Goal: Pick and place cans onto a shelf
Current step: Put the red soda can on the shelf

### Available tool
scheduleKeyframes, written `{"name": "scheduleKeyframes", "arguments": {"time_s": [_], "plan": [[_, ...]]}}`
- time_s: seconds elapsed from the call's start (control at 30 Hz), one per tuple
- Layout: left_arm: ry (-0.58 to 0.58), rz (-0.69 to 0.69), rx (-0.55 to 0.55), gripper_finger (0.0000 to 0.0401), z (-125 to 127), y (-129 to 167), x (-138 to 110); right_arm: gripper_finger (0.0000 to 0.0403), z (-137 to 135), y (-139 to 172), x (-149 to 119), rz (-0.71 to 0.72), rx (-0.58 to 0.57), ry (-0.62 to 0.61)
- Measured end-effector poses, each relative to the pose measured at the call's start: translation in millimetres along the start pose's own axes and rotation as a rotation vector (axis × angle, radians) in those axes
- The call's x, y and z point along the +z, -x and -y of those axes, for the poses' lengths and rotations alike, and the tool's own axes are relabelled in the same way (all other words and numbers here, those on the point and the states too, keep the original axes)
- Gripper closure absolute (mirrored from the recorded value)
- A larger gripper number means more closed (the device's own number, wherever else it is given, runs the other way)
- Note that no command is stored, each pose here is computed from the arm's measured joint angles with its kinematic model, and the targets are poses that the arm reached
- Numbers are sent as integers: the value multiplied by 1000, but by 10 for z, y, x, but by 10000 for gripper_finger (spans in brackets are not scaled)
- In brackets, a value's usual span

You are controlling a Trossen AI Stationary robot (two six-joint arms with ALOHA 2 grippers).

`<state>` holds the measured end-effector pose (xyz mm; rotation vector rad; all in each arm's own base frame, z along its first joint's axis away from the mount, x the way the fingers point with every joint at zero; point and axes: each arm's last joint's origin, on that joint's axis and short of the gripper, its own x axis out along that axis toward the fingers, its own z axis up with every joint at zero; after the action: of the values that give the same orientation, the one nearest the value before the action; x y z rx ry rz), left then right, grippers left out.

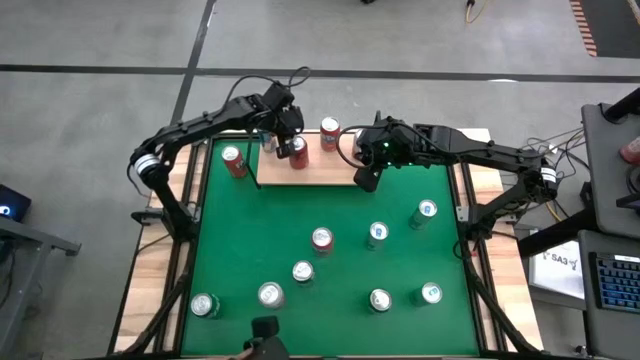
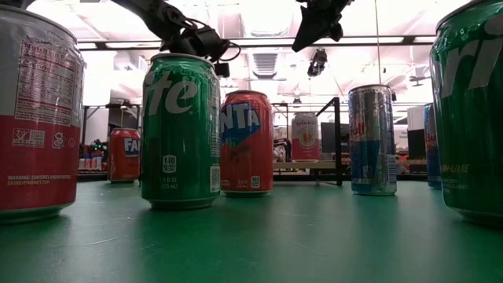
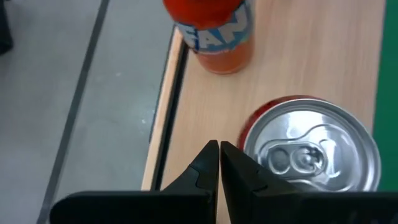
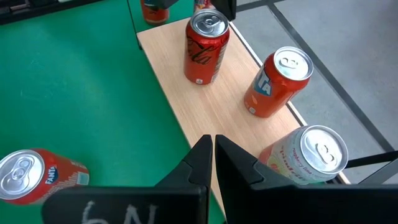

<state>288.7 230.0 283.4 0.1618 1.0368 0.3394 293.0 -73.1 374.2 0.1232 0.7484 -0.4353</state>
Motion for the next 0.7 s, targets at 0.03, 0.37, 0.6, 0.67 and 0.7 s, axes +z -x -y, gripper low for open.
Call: {"name": "scheduleKeyframes", "arguments": {"time_s": [0.03,0.37,0.6,0.67,0.7], "plan": [[3,-2,14,401,-4,15,2,390,0,0,0,0,0,-1],[113,140,-71,401,117,148,209,390,0,0,3,3,0,-6],[76,147,-113,401,309,144,297,390,0,0,3,3,0,-10],[74,140,-117,401,322,144,296,390,0,0,3,3,0,-10],[74,133,-118,401,325,144,289,390,0,0,3,3,0,-10]]}}
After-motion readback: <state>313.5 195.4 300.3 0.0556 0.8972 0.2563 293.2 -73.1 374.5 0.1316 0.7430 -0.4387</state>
